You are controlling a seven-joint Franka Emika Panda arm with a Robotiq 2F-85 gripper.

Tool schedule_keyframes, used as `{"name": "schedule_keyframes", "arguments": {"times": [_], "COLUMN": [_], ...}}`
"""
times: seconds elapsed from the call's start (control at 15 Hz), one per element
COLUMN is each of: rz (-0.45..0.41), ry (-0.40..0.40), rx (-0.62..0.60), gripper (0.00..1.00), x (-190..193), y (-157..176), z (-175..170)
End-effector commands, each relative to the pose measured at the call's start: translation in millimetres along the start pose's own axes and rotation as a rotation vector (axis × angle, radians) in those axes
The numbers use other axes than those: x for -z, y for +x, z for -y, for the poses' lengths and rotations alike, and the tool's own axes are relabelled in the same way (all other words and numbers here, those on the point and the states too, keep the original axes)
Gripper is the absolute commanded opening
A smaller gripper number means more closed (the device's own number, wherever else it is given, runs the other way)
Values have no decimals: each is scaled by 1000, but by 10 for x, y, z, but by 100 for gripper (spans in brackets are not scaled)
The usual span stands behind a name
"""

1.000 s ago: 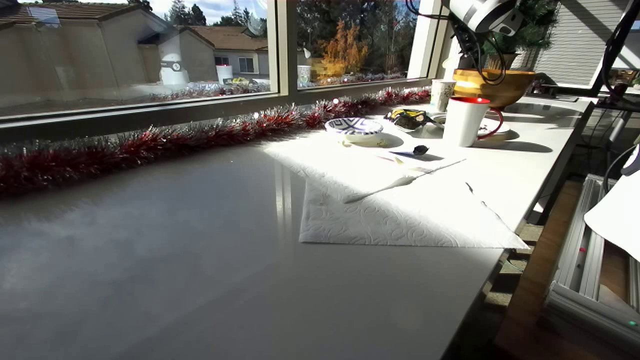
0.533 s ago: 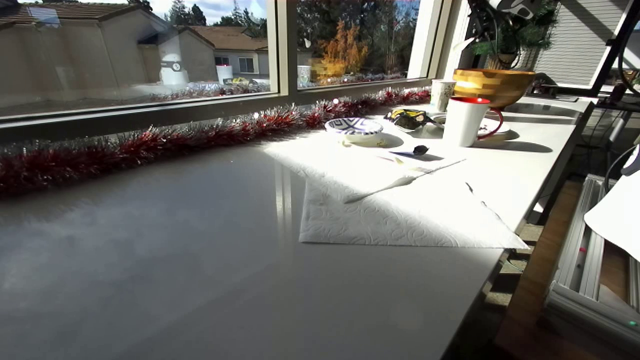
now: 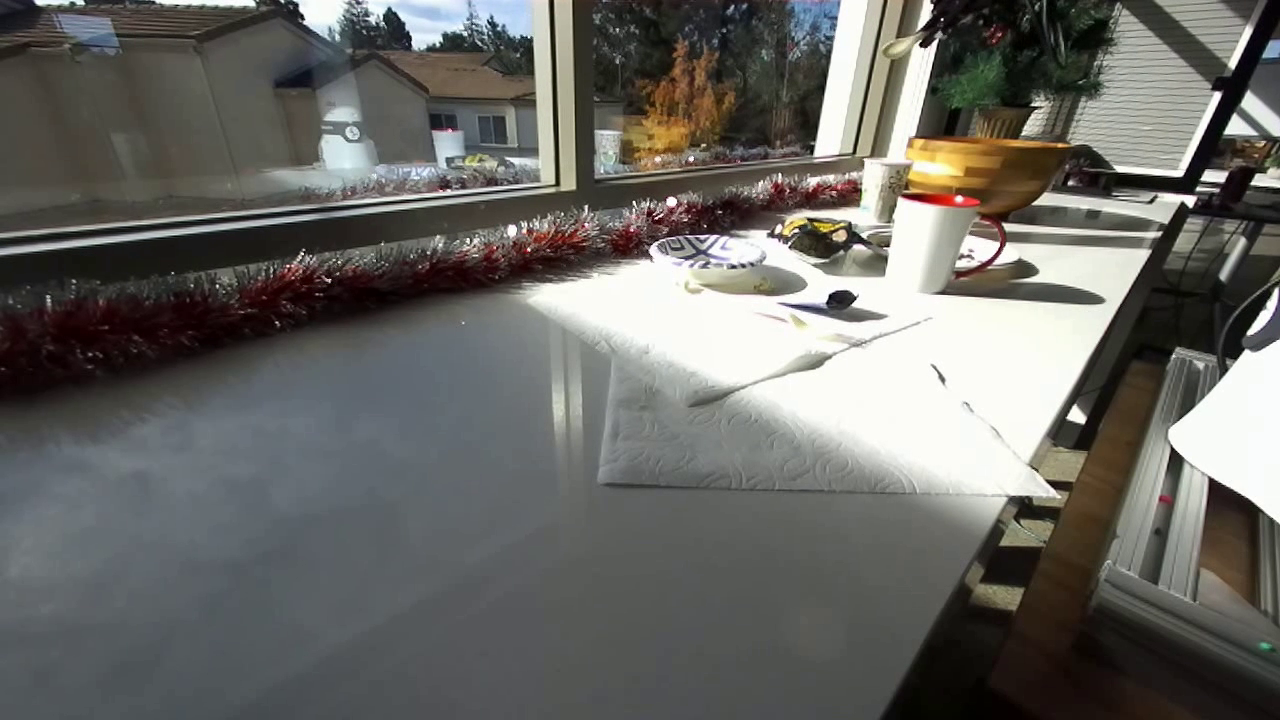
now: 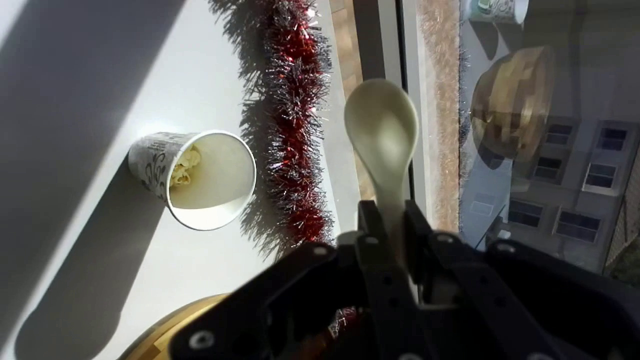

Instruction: Pick up the spoon, get some of the objects from the bowl and put them in the cup

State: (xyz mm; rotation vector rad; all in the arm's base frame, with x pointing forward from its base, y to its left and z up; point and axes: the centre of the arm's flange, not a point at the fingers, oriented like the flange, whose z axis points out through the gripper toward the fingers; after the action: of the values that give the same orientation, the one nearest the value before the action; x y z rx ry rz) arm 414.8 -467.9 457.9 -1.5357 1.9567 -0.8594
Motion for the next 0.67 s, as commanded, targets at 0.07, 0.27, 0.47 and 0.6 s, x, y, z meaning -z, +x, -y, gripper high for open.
{"name": "schedule_keyframes", "arguments": {"times": [0.07, 0.27, 0.47, 0.6], "rz": [254, 300, 357, 360], "ry": [-96, -108, -139, -140], "rx": [54, 36, 40, 43], "gripper": [3, 14, 14, 3], "x": [240, 104, 70, 57], "y": [-152, -213, -282, -306], "z": [-45, -91, -117, -109]}}
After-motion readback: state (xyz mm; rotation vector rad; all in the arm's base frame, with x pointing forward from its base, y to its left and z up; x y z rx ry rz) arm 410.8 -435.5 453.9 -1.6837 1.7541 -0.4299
